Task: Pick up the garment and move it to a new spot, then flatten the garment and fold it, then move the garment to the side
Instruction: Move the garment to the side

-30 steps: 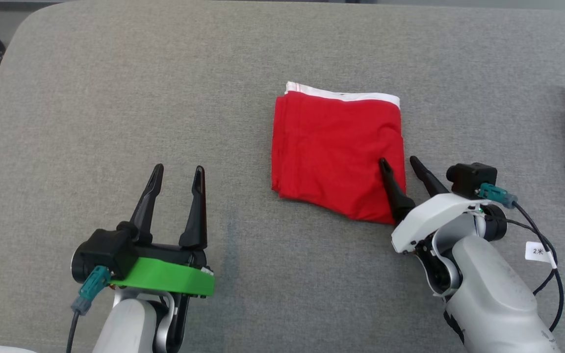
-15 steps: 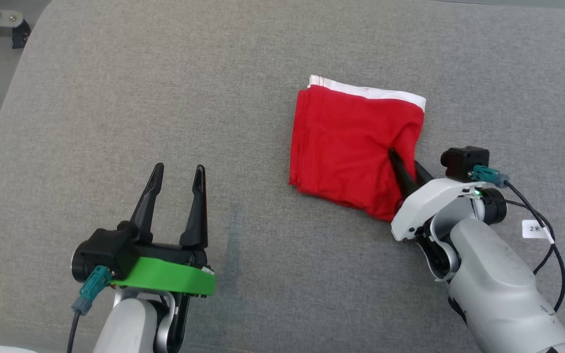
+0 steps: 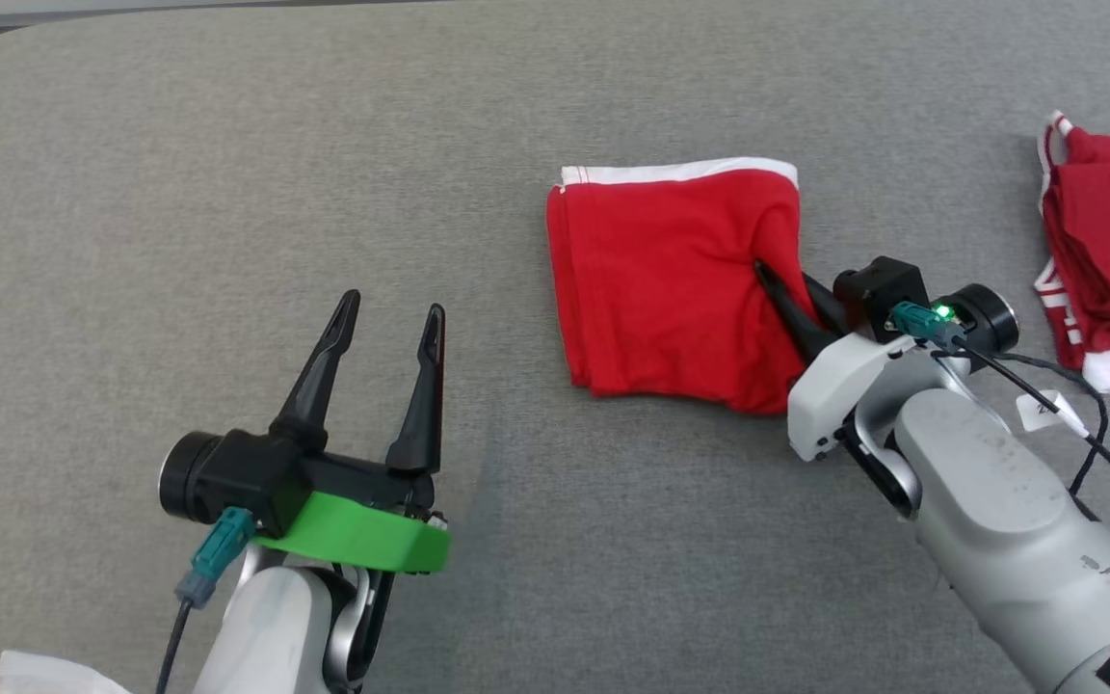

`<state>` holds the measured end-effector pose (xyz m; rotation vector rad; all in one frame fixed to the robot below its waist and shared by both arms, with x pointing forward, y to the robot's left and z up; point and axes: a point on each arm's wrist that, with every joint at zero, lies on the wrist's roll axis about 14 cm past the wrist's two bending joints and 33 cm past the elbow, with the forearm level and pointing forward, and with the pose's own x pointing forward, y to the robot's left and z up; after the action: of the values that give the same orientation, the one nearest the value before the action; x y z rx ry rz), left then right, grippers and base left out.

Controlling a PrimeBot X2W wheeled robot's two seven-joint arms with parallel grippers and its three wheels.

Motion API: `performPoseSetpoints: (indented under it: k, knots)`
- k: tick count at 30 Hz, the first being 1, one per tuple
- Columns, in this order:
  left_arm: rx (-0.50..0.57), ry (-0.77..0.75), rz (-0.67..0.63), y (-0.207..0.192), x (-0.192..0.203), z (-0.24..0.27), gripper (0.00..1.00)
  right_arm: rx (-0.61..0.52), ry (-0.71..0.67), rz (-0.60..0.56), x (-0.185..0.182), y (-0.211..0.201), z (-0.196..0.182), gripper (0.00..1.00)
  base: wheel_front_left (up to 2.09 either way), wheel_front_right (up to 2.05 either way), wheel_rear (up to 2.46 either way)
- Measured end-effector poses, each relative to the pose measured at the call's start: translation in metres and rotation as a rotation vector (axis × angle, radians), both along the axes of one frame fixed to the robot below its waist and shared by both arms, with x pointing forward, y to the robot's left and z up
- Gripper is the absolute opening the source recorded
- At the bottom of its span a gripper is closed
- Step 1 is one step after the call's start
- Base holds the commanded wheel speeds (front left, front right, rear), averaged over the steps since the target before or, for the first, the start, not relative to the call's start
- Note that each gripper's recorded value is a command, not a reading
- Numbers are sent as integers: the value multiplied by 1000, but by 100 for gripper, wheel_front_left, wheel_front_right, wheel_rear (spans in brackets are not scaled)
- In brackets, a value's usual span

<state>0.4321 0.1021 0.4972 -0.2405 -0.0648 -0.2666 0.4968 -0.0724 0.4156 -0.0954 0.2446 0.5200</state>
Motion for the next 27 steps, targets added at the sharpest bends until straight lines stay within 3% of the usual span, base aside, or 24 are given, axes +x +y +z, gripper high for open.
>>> performPoseSetpoints:
  k: [13, 19, 27]
  knots:
    - [10, -68, -327, -111, 21, 2, 100, -354, -123, -113, 6, -154, 42, 0, 0, 0, 0]
    - [3, -53, -443, -147, 30, -19, 100, -471, -68, -206, 4, -223, 35, 0, 0, 0, 0]
    - [-15, -15, -519, -167, 42, -53, 100, -595, 45, -347, 2, -301, 13, 0, 0, 0, 0]
